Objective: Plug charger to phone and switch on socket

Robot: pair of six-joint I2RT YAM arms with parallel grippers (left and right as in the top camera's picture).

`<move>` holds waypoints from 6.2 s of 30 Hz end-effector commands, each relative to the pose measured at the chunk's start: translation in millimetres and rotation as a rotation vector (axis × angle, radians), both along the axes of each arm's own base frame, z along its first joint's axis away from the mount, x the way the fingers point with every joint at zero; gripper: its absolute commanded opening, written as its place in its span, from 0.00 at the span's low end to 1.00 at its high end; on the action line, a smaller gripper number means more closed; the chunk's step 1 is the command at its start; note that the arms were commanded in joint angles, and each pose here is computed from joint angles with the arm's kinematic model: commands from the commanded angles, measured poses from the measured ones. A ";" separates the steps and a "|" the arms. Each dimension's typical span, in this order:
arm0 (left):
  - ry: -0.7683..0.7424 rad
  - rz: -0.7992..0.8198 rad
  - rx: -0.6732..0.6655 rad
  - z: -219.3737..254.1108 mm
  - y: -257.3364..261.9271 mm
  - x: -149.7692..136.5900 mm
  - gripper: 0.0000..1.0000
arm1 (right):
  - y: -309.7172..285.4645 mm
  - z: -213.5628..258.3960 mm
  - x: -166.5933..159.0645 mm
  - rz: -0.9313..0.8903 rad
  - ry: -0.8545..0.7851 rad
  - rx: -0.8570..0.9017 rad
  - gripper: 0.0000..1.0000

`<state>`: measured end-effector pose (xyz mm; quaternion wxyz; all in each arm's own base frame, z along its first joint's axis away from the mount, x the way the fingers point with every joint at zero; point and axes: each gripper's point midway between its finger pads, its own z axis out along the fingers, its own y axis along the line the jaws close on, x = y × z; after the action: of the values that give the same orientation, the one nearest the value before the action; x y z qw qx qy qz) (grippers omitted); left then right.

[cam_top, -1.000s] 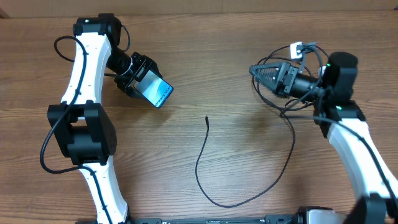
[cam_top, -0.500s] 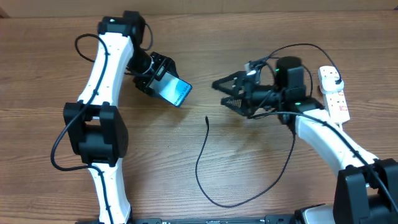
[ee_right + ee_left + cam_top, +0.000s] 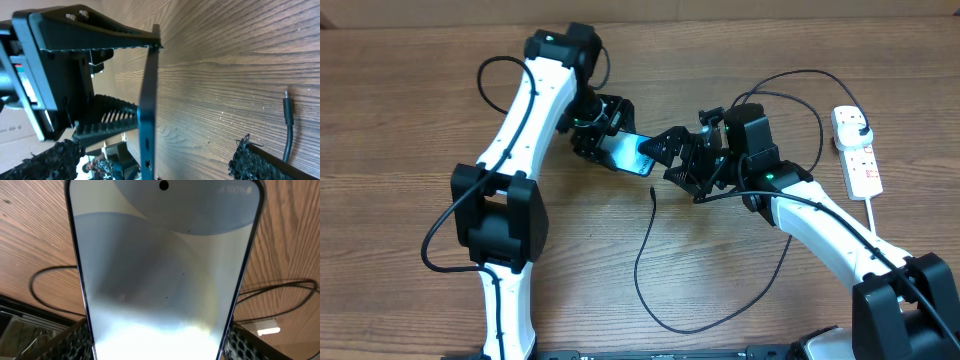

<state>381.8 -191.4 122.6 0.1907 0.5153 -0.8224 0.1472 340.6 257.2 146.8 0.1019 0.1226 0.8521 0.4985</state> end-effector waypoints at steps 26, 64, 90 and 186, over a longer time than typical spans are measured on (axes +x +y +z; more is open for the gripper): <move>0.012 -0.014 -0.051 14.6 -63.7 -20.0 0.04 | -15.9 -15.1 10.8 -0.122 0.030 -0.110 0.35; -0.258 -0.257 -0.223 53.4 23.2 9.1 1.00 | -49.8 2.9 45.8 -0.408 0.256 0.101 0.04; -0.789 -0.227 -0.043 162.4 0.8 42.7 1.00 | -29.9 101.1 73.0 -0.457 0.415 0.623 0.04; -0.700 0.031 -0.145 90.8 -46.5 46.9 0.28 | -18.4 95.3 56.6 -0.406 0.576 0.632 0.04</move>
<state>434.0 -236.6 204.2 -0.0616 0.4371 -0.8165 0.3721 399.4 235.2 227.5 -0.0545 0.4392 0.6294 0.6388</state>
